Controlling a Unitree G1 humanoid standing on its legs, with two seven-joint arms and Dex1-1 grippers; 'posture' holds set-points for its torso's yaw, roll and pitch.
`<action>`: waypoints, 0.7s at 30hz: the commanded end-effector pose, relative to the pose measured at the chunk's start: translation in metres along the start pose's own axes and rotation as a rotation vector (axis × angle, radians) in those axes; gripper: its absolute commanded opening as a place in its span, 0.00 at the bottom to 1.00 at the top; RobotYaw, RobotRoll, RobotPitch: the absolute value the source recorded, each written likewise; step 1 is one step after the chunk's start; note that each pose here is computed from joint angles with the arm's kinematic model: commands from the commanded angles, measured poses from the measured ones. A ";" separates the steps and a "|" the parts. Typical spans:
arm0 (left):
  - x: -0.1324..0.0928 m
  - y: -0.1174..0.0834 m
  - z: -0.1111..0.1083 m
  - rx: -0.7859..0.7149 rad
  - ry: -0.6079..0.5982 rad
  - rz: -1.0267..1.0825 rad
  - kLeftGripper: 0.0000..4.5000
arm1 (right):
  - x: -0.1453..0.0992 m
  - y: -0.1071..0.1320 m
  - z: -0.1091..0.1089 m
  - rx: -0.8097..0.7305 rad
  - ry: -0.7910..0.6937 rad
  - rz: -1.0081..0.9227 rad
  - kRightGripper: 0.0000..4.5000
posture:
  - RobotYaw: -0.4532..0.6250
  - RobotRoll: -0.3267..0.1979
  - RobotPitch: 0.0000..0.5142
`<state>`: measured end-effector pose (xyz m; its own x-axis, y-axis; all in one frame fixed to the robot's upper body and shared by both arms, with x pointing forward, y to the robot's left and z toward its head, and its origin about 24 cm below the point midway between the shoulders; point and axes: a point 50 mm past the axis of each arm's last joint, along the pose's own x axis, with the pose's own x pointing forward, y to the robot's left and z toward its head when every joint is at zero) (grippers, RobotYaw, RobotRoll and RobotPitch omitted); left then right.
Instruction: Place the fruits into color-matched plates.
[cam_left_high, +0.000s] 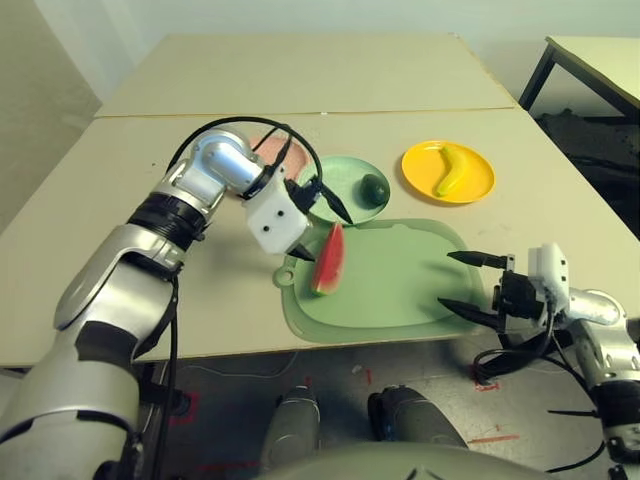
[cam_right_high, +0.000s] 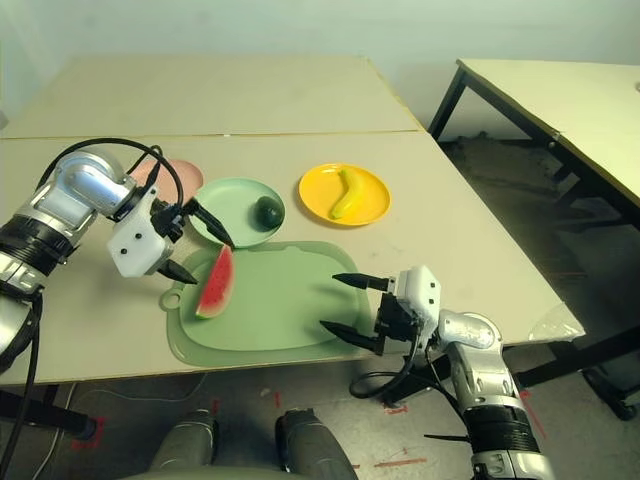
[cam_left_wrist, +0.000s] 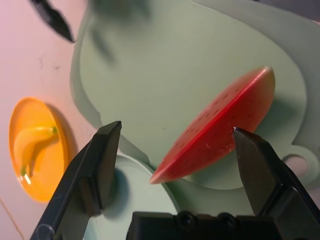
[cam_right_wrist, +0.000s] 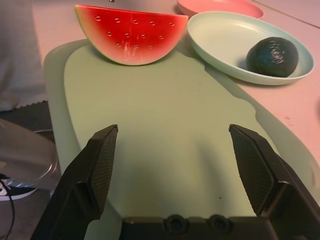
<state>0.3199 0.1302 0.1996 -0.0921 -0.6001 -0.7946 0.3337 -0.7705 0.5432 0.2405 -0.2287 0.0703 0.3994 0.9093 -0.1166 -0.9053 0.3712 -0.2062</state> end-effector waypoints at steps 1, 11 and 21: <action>0.004 0.000 -0.002 0.025 0.010 -0.057 1.00 | 0.001 0.001 0.000 0.005 0.016 0.002 0.99 | 0.35 0.62 0.13; 0.024 -0.013 -0.013 0.010 0.017 -0.140 1.00 | 0.008 0.006 -0.002 0.021 0.016 -0.004 0.99 | 0.33 0.62 0.13; 0.040 -0.022 -0.019 0.006 0.025 -0.153 1.00 | 0.009 0.006 0.000 0.021 0.017 -0.013 0.99 | 0.32 0.62 0.14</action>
<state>0.3273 0.1263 0.1561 -0.1165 -0.4704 -0.8747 0.3023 -0.8557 0.4200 0.2401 -0.2198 0.0685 0.4228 0.8988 -0.1158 -0.8979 0.3982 -0.1879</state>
